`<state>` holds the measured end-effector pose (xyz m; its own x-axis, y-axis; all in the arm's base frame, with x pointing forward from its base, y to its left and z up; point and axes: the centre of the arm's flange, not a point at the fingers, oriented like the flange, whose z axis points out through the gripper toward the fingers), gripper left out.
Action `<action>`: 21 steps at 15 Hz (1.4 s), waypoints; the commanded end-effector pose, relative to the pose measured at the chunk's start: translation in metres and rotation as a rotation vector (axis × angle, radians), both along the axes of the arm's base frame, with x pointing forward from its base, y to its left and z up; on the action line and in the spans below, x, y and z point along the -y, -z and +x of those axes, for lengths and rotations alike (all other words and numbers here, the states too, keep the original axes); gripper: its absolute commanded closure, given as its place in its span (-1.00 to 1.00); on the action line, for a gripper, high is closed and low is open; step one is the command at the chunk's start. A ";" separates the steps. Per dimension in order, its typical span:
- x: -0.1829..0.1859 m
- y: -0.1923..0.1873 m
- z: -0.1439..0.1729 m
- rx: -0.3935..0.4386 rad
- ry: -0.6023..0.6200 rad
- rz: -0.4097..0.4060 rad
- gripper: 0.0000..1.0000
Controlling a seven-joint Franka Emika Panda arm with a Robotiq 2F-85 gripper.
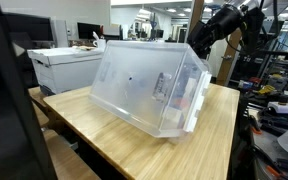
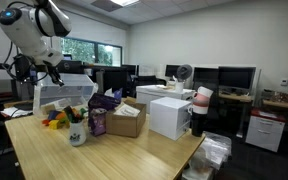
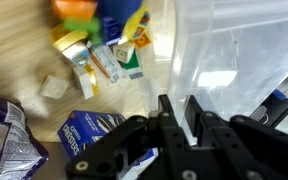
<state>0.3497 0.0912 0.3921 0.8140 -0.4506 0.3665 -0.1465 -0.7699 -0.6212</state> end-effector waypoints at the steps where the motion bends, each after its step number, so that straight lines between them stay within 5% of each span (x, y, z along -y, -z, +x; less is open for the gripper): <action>1: 0.033 -0.068 0.003 -0.037 0.005 0.046 0.85; 9: 0.030 -0.065 0.005 -0.051 -0.008 0.033 0.85; 21: -0.042 -0.067 -0.014 -0.004 -0.160 -0.146 0.85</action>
<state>0.3353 0.1360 0.3836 0.8596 -0.3208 0.3976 -0.0501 -0.8274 -0.5594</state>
